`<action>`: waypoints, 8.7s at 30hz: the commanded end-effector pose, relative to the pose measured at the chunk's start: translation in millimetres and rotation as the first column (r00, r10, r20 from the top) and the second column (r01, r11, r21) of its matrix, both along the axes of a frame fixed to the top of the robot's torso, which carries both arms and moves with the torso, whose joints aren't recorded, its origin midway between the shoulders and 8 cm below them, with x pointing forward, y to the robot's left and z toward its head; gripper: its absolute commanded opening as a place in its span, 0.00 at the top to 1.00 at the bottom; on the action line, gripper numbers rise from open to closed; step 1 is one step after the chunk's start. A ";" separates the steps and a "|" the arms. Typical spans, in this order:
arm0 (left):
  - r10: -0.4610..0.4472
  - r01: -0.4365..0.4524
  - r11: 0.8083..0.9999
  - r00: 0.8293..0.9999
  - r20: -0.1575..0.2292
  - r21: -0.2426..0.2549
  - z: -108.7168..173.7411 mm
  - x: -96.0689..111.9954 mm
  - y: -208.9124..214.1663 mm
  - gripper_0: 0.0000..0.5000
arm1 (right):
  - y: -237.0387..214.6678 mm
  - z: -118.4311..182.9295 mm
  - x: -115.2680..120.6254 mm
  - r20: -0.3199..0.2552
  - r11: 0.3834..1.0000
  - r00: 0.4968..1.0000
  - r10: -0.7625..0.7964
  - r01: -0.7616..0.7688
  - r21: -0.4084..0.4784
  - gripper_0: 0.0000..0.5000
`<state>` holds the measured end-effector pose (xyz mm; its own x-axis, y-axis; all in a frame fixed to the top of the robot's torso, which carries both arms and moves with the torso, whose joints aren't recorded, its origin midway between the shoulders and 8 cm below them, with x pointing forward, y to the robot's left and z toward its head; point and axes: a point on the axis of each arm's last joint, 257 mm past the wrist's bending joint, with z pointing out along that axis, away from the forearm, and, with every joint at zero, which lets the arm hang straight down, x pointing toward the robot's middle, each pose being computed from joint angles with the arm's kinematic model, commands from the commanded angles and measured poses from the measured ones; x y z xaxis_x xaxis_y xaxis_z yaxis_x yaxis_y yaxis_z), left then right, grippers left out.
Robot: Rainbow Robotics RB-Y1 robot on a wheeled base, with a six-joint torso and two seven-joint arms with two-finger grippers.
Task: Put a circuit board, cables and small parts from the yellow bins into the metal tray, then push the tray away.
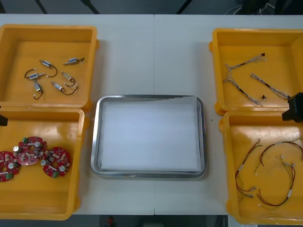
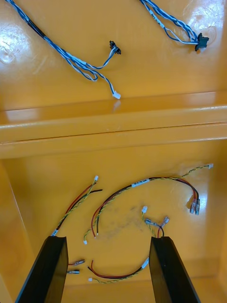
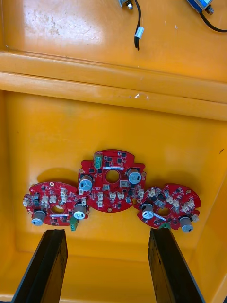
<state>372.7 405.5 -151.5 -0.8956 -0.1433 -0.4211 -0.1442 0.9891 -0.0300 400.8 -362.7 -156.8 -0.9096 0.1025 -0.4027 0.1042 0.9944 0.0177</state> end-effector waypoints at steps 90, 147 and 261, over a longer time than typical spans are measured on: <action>0.005 -0.005 1.000 0.999 0.039 0.015 -107.2 -34.4 35.1 0.00 | -56.7 -176.0 -124.3 -0.112 0.911 0.918 -0.382 0.394 0.120 0.00; -0.154 0.153 0.984 0.988 0.006 0.091 -165.1 -57.5 37.5 0.00 | -27.6 -221.2 -126.2 -0.120 0.898 0.912 -0.392 0.408 0.167 1.00; -0.214 0.205 0.969 0.975 0.060 0.137 -79.8 -40.9 26.4 1.00 | 24.2 29.3 -41.7 -0.137 0.794 0.836 0.532 -0.549 -0.261 1.00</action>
